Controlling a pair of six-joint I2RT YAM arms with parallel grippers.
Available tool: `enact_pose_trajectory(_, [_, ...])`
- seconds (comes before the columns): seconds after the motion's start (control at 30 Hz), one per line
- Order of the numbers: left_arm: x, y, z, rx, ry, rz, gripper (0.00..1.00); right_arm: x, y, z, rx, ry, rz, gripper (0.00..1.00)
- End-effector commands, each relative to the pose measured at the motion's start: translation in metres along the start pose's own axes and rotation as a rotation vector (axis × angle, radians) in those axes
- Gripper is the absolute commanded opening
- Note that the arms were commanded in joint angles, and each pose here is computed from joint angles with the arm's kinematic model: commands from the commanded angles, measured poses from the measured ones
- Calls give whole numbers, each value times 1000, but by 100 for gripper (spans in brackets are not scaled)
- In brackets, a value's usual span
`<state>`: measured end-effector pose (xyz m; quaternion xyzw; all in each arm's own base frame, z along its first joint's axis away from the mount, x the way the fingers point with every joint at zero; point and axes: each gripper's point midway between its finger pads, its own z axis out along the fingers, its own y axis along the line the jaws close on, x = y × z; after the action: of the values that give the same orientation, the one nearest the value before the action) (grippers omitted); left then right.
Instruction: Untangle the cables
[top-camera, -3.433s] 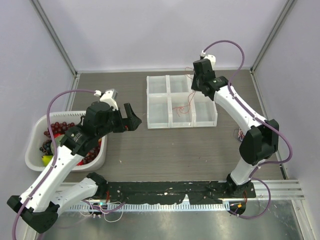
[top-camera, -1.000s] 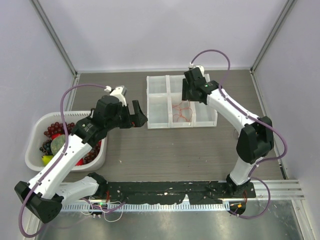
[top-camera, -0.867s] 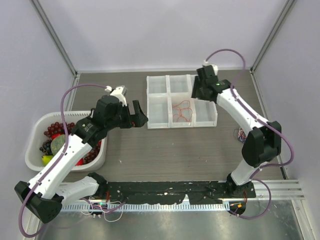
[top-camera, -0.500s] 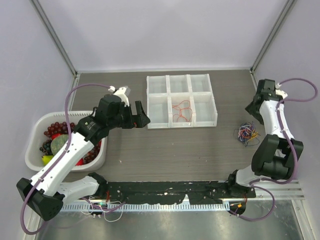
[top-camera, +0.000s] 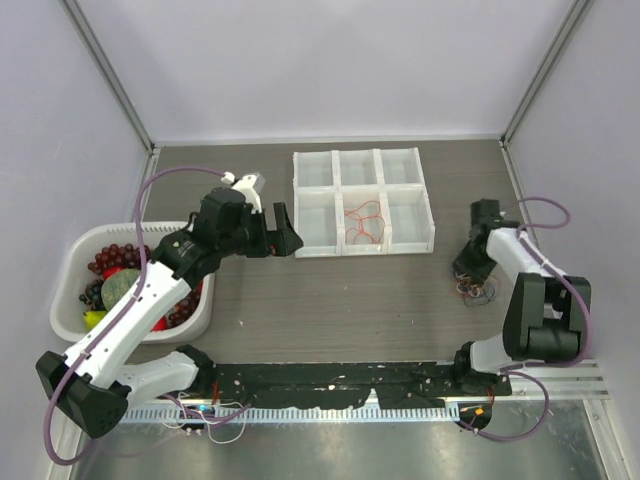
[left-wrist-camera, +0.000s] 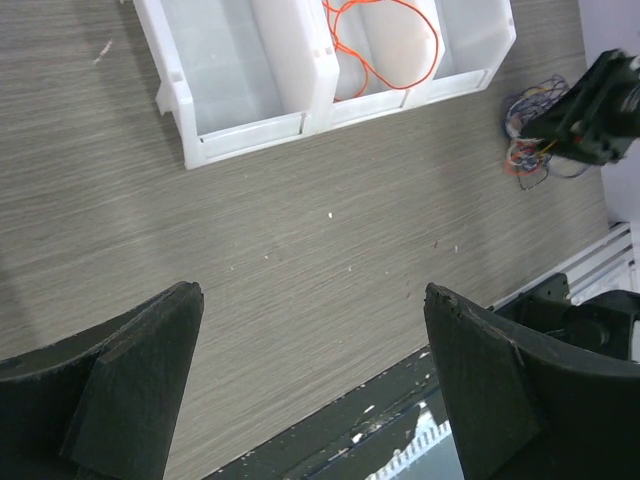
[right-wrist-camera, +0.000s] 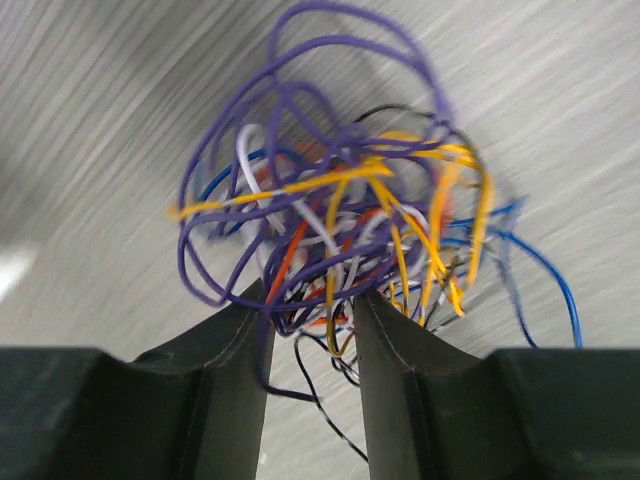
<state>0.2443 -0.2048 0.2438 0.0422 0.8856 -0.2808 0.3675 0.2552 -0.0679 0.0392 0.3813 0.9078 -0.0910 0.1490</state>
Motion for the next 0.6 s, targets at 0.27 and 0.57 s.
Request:
enact_pose_trajectory(0.27, [29,-15,35,77,137,-241,91,197,162,-137,-867,221,-457,47])
enact_pose_trajectory(0.57, [80,-25,64,77,235,-441,86,184,152,-175,-911,126,-610,59])
